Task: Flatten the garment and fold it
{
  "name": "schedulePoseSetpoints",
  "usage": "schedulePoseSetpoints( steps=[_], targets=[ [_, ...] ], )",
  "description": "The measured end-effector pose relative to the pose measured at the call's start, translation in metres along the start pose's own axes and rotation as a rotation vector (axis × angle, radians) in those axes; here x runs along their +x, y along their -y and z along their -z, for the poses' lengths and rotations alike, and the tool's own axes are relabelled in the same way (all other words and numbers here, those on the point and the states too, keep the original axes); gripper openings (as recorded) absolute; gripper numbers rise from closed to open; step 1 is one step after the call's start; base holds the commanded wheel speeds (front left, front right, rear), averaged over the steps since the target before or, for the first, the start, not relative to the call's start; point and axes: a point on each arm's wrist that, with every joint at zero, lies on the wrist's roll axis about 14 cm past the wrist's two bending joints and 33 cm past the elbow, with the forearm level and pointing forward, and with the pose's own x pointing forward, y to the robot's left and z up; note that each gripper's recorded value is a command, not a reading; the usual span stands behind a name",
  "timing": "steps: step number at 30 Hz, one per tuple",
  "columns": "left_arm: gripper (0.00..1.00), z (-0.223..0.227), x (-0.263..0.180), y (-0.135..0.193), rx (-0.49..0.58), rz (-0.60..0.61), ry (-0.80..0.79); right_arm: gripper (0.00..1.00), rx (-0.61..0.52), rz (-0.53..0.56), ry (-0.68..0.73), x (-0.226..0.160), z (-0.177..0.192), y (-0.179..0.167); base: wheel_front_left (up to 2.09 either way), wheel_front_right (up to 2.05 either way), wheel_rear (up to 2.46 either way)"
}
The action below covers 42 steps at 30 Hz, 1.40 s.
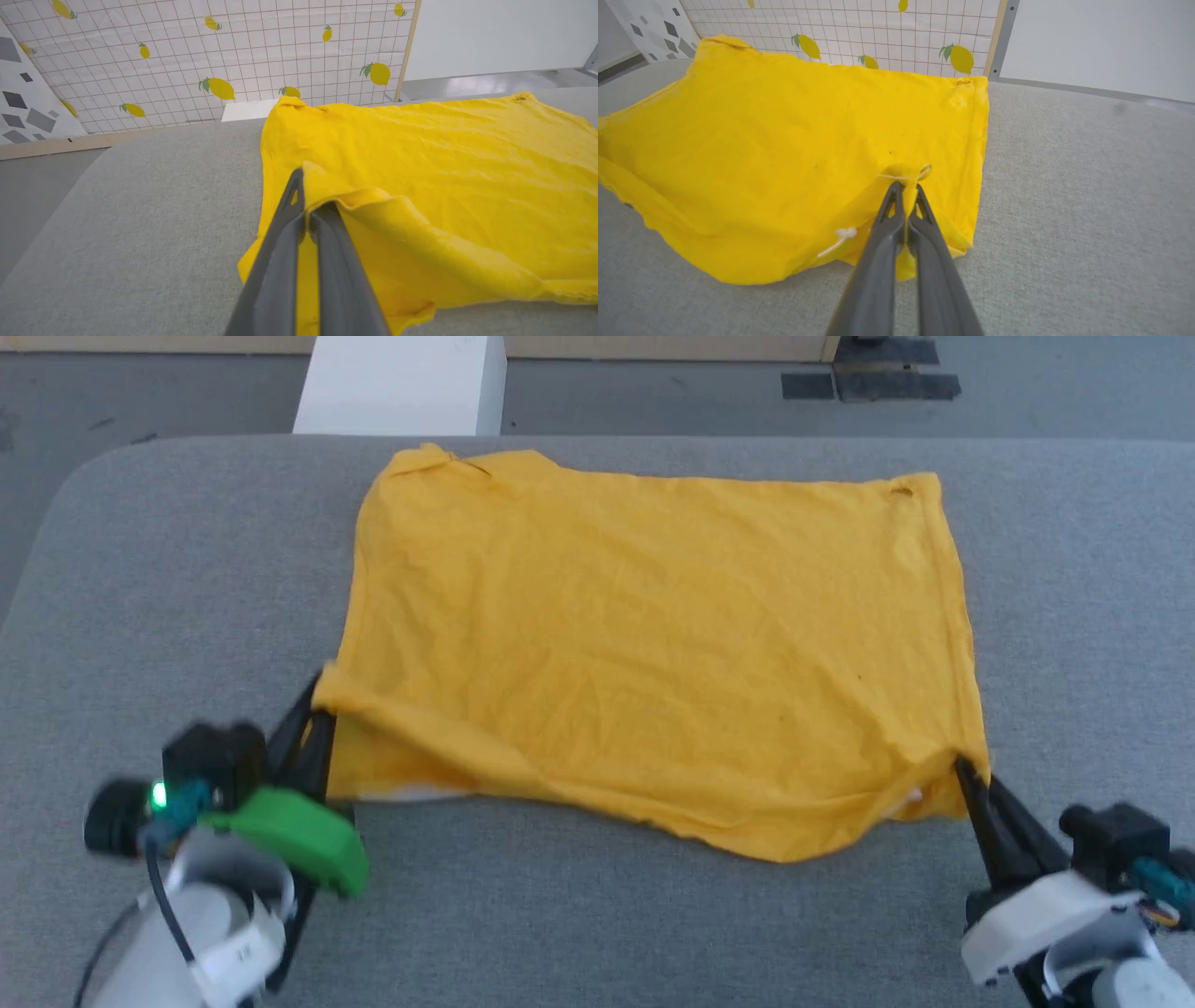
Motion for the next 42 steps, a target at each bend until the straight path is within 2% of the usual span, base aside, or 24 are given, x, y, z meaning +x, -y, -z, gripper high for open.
schedulePoseSetpoints(
  steps=[5, 11, 12, 18, 25, 29, 32, 33, 34, 35, 36, 37, 42],
  targets=[
    [0.0, -0.026, 0.041, -0.003, 0.07, 0.053, 0.04, 0.0, -0.04, -0.016, 0.014, 0.024, -0.015, 0.005, 0.0, 0.0, 0.0],
    [0.0, -0.032, 0.084, -0.005, 0.115, 0.095, 0.01, 0.0, -0.064, -0.008, -0.014, 0.054, -0.018, 0.023, 0.0, 0.0, 0.0],
    [0.0, -0.023, 0.103, -0.011, 0.13, 0.097, -0.041, 0.0, -0.076, 0.0, -0.046, 0.069, -0.015, 0.032, 0.0, 0.0, 0.0],
    [0.0, 0.018, 0.13, -0.028, 0.138, 0.079, -0.206, 0.0, -0.077, 0.013, -0.139, 0.095, 0.001, 0.045, 0.0, 0.0, 0.0],
    [0.0, 0.107, 0.122, -0.042, 0.086, 0.06, -0.581, 0.0, -0.028, 0.042, -0.342, 0.108, 0.037, 0.059, 0.0, 0.0, 0.0],
    [0.0, 0.119, 0.12, -0.041, 0.014, 0.067, -0.683, 0.0, -0.003, 0.044, -0.422, 0.113, 0.041, 0.062, 0.0, 0.0, 0.0],
    [0.0, 0.116, 0.12, -0.042, -0.022, 0.054, -0.689, 0.0, 0.016, 0.043, -0.46, 0.112, 0.04, 0.061, 0.0, 0.0, 0.0],
    [0.61, 0.113, 0.12, -0.043, -0.03, 0.044, -0.671, 0.0, 0.024, 0.044, -0.463, 0.112, 0.039, 0.061, 0.0, 0.0, 0.0],
    [1.0, 0.108, 0.122, -0.043, -0.037, 0.035, -0.642, 0.21, 0.03, 0.048, -0.462, 0.111, 0.037, 0.062, 0.0, 0.0, 0.0],
    [1.0, 0.104, 0.122, -0.044, -0.047, 0.023, -0.608, 0.46, 0.036, 0.049, -0.46, 0.11, 0.035, 0.061, 0.0, 0.0, 0.0],
    [1.0, 0.101, 0.12, -0.043, -0.055, 0.016, -0.577, 0.88, 0.045, 0.051, -0.459, 0.108, 0.034, 0.06, 0.0, 0.0, 0.0],
    [1.0, 0.096, 0.119, -0.043, -0.065, 0.003, -0.532, 1.0, 0.053, 0.051, -0.456, 0.104, 0.034, 0.058, 0.0, 0.0, 0.0],
    [1.0, 0.052, 0.111, -0.048, -0.065, -0.063, -0.245, 1.0, 0.097, 0.053, -0.37, 0.085, 0.021, 0.049, 0.0, 0.0, 0.0]
  ],
)
